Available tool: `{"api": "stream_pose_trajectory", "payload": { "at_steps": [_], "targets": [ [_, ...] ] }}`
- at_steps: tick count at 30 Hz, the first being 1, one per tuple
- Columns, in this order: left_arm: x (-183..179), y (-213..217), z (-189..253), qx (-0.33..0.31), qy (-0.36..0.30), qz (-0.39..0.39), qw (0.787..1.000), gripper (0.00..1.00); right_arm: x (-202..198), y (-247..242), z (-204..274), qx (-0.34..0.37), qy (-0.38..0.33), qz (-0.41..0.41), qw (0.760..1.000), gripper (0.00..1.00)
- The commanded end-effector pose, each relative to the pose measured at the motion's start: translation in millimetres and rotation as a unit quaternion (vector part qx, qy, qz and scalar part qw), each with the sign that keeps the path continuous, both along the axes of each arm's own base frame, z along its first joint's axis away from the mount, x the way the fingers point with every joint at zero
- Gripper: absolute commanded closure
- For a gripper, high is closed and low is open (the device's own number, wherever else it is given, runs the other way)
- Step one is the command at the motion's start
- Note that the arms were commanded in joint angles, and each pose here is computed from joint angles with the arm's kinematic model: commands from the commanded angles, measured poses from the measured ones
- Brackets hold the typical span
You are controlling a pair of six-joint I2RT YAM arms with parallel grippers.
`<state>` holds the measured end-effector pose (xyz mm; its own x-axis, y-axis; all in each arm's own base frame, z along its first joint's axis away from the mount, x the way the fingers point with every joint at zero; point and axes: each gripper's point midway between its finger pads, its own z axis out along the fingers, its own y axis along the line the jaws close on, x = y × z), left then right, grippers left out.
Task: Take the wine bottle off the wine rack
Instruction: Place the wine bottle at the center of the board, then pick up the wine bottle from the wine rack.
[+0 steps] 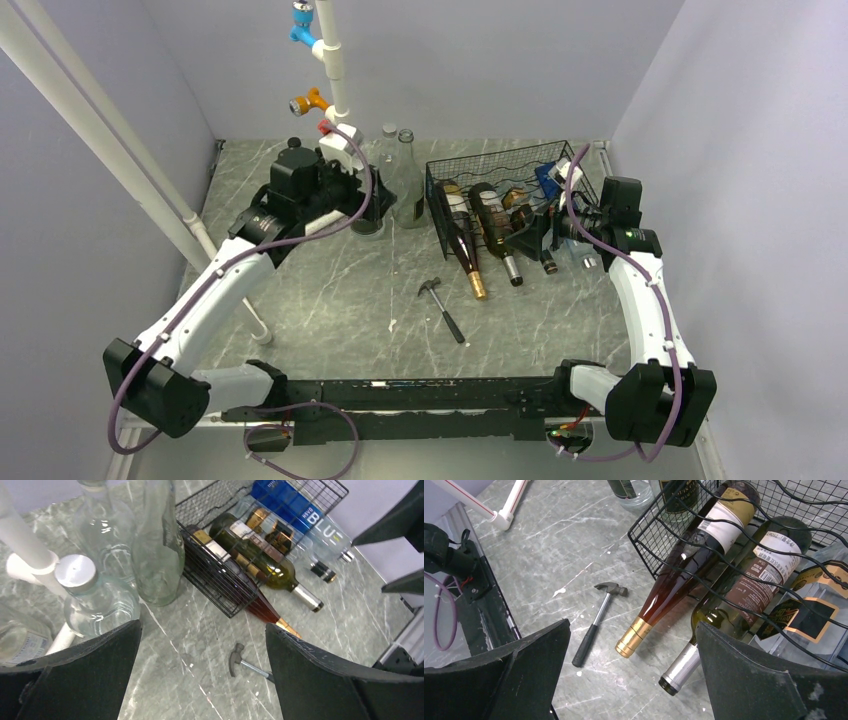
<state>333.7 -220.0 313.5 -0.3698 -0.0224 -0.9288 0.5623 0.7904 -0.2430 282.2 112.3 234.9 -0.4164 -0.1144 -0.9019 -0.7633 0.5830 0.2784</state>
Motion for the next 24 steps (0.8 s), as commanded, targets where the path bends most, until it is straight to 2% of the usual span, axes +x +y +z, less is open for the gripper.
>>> {"api": "stream_pose_trajectory", "payload": {
  "at_steps": [1, 13, 24],
  "targets": [
    [-16, -7, 14, -0.003, -0.045, -0.056, 0.997, 0.01, 3, -2, 4, -0.010, -0.021, 0.005, 1.000, 0.01],
    [-29, -3, -18, 0.024, -0.035, -0.077, 0.996, 0.00, 6, -9, -7, -0.022, -0.013, 0.007, 1.000, 0.01],
    [-35, -6, -18, 0.011, -0.026, -0.088, 0.996, 0.00, 13, -22, -16, -0.031, -0.004, -0.018, 0.999, 0.01]
  ]
}}
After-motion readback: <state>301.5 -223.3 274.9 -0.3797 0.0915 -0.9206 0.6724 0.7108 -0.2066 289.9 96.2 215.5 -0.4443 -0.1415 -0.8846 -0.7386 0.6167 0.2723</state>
